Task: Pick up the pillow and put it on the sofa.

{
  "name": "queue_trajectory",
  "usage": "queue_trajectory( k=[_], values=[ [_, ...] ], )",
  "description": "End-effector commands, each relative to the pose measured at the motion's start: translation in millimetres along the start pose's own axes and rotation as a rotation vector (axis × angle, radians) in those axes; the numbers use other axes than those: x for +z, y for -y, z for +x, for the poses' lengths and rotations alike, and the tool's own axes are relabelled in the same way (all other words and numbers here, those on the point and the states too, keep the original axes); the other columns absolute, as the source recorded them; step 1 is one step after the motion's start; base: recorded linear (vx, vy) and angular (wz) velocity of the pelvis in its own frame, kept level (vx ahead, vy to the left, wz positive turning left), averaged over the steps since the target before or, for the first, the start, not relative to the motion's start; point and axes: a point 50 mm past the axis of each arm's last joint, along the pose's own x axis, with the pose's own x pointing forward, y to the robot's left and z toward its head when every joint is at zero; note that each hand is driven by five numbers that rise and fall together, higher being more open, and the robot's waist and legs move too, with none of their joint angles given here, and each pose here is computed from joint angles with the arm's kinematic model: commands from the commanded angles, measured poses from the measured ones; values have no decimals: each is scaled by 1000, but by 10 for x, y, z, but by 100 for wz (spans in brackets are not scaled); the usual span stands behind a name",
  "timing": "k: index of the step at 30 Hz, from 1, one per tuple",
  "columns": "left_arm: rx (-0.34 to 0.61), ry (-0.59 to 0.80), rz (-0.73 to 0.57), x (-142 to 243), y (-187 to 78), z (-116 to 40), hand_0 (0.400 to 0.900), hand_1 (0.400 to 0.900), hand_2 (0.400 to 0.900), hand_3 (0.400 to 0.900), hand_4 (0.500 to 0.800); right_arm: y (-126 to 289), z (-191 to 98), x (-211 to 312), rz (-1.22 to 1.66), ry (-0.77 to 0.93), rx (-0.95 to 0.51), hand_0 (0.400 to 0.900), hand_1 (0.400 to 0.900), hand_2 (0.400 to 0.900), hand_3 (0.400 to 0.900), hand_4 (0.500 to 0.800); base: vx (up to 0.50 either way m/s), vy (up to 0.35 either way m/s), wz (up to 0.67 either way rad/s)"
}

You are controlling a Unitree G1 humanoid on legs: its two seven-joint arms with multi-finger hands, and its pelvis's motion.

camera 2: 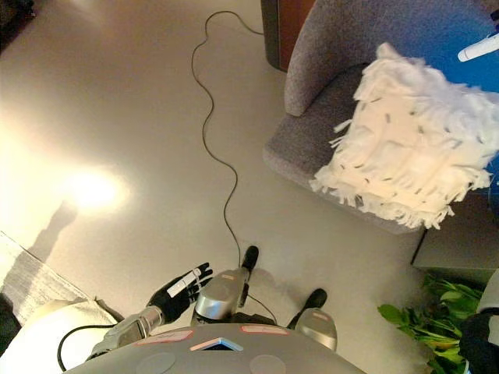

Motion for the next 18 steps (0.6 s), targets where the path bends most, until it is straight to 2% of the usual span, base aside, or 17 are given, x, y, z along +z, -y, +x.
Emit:
queue_trajectory(
  k=[1,6,10,13,18],
  values=[
    [-11,-28,58,20,-84,-81,900,900,900,900,800,641,-251,233,-107,39,-242,900,900,900,900,800,27,-9,-4],
    [4,-43,60,7,-114,-88,900,900,900,900,800,580,-217,140,-101,10,-210,900,900,900,900,800,37,-7,-4],
    [19,-48,53,1,-130,-84,900,900,900,900,800,444,-158,96,-29,53,-159,900,900,900,900,800,24,-3,-4],
    [33,-50,54,27,-145,-66,900,900,900,900,800,123,-45,-18,43,95,-65,900,900,900,900,800,-10,-5,-2],
    [70,-33,72,93,-144,-5,900,900,900,900,800,-879,98,-436,84,115,162,900,900,900,900,800,-26,-35,-17]
  ],
)
